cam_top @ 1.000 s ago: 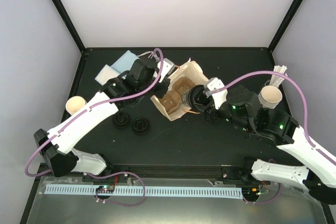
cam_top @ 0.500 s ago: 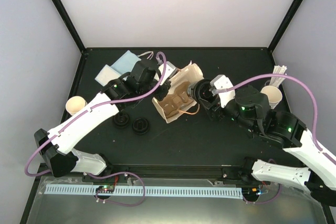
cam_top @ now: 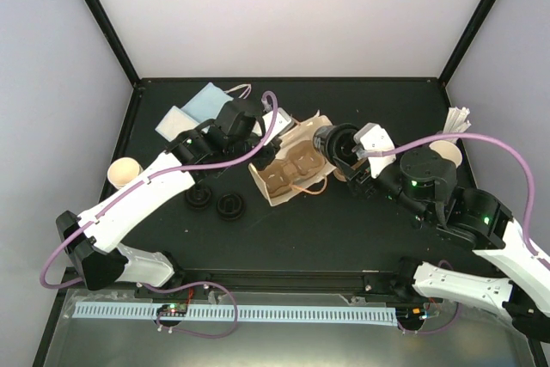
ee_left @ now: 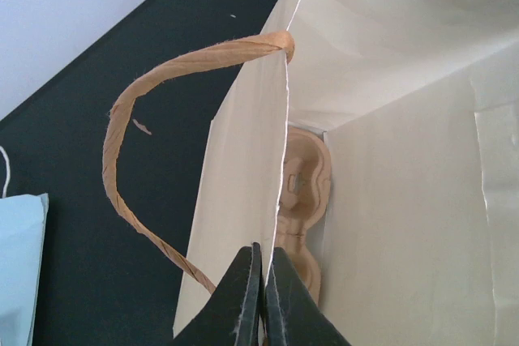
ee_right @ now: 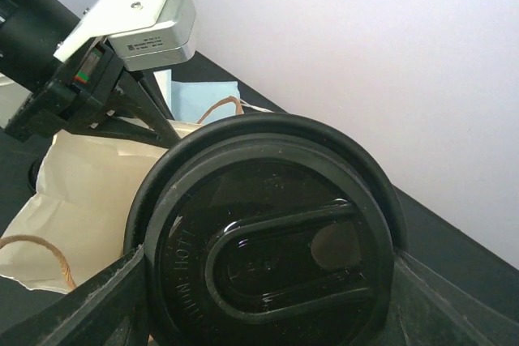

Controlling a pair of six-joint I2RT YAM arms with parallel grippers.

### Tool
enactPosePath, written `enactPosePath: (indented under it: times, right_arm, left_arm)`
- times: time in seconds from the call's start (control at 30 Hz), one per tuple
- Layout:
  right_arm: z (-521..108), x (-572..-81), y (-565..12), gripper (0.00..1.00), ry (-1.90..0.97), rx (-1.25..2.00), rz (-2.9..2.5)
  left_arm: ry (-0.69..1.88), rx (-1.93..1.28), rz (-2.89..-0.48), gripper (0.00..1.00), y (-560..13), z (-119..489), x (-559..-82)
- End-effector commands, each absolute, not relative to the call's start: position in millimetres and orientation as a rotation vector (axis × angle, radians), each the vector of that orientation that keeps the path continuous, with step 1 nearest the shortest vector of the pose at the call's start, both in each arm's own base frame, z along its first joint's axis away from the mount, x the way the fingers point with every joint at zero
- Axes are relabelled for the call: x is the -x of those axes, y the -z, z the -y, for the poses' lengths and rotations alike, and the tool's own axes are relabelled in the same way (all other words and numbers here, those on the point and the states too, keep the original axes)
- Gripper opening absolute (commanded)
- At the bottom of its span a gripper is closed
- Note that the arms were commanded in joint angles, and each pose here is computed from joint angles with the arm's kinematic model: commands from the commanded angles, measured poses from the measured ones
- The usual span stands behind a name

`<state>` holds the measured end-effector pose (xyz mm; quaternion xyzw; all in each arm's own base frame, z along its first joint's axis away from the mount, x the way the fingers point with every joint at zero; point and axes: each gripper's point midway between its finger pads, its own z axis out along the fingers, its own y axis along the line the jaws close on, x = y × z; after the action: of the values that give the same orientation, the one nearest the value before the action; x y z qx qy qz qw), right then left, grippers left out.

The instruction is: Pack the takeout coffee

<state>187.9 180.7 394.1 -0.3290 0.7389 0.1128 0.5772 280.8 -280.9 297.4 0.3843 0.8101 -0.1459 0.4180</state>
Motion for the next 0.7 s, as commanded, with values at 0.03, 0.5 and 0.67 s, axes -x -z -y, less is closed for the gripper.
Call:
enactPosePath:
  times: [0.03,0.5,0.67]
  right_arm:
    - [-178.1,-188.3,-393.0,0.55,-0.215,0.813,-1.686]
    - [-189.6,-187.2,-370.4,0.55,-0.168,0.956,-1.678]
    - [-200.7,-182.7,-356.7,0.52,-0.182,1.054,-1.687]
  left_arm:
    - [0.405,-1.061,-1.983,0.02,-307.1,283.7,-262.4]
    - [0.261,-1.074,-1.951,0.02,-312.3,269.5,-269.2]
    - [0.273,-1.086,-1.919,0.02,-314.2,273.3,-266.1]
